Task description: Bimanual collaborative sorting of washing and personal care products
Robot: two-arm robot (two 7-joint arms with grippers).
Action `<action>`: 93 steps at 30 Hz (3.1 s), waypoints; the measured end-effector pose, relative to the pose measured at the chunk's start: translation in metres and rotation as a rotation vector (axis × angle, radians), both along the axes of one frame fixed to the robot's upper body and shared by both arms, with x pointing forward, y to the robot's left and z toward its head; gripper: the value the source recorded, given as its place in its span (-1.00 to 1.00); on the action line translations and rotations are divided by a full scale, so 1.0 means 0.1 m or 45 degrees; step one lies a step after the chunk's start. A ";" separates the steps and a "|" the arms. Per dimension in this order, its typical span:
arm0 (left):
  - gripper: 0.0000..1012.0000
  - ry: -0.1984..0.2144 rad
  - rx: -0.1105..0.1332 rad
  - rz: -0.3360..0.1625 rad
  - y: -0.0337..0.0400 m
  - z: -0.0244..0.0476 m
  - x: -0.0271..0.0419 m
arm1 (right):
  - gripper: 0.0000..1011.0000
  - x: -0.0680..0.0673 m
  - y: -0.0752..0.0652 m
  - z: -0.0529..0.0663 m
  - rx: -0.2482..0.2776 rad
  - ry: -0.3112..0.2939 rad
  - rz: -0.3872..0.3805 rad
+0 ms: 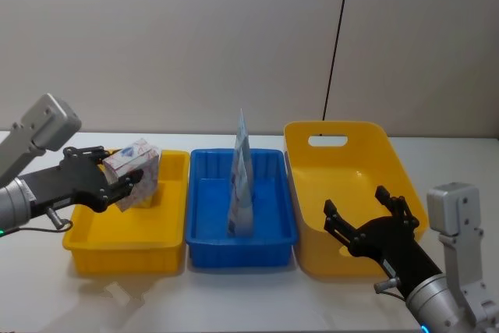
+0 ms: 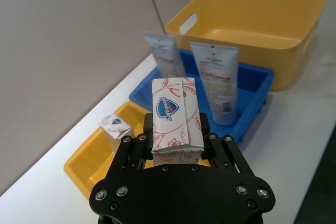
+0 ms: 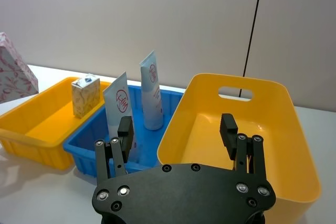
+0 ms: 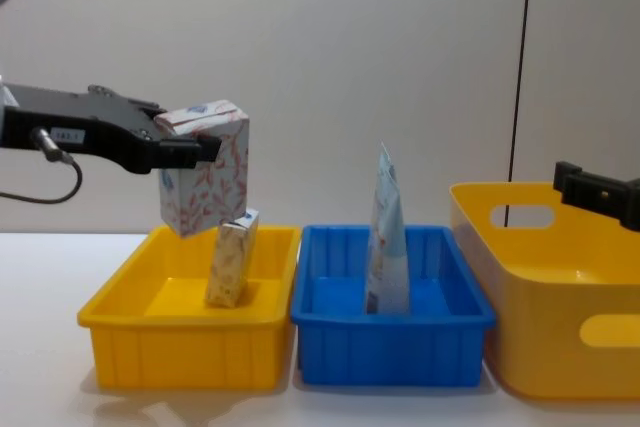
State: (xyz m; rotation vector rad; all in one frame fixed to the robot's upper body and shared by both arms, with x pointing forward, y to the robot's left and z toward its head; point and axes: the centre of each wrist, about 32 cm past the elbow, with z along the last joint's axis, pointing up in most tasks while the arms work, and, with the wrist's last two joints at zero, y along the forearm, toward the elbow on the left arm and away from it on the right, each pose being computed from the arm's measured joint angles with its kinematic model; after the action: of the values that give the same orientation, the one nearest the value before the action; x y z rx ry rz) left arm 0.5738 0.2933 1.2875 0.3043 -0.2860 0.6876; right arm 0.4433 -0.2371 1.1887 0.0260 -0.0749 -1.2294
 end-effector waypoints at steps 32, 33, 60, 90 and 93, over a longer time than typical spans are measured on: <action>-0.18 0.107 0.041 -0.561 -0.109 0.203 0.125 | 0.98 0.00 0.00 0.00 0.000 0.000 0.000; -0.18 0.111 0.043 -0.565 -0.113 0.200 0.127 | 0.98 0.00 0.00 0.00 0.000 0.000 0.000; -0.18 0.135 0.069 -0.677 -0.099 0.101 0.214 | 0.98 0.00 0.00 0.00 0.000 0.000 0.000; -0.18 0.097 0.087 -0.755 -0.082 0.100 0.271 | 0.98 0.02 0.01 -0.02 -0.003 0.000 -0.040; -0.18 0.096 0.088 -0.758 -0.082 0.100 0.272 | 0.98 0.05 0.01 -0.02 -0.002 -0.003 -0.053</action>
State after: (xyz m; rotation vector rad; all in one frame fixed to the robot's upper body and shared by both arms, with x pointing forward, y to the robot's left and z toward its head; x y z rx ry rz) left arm 0.6010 0.2851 1.2975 0.2907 -0.3095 0.0800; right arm 0.4479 -0.2359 1.1866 0.0244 -0.0790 -1.2707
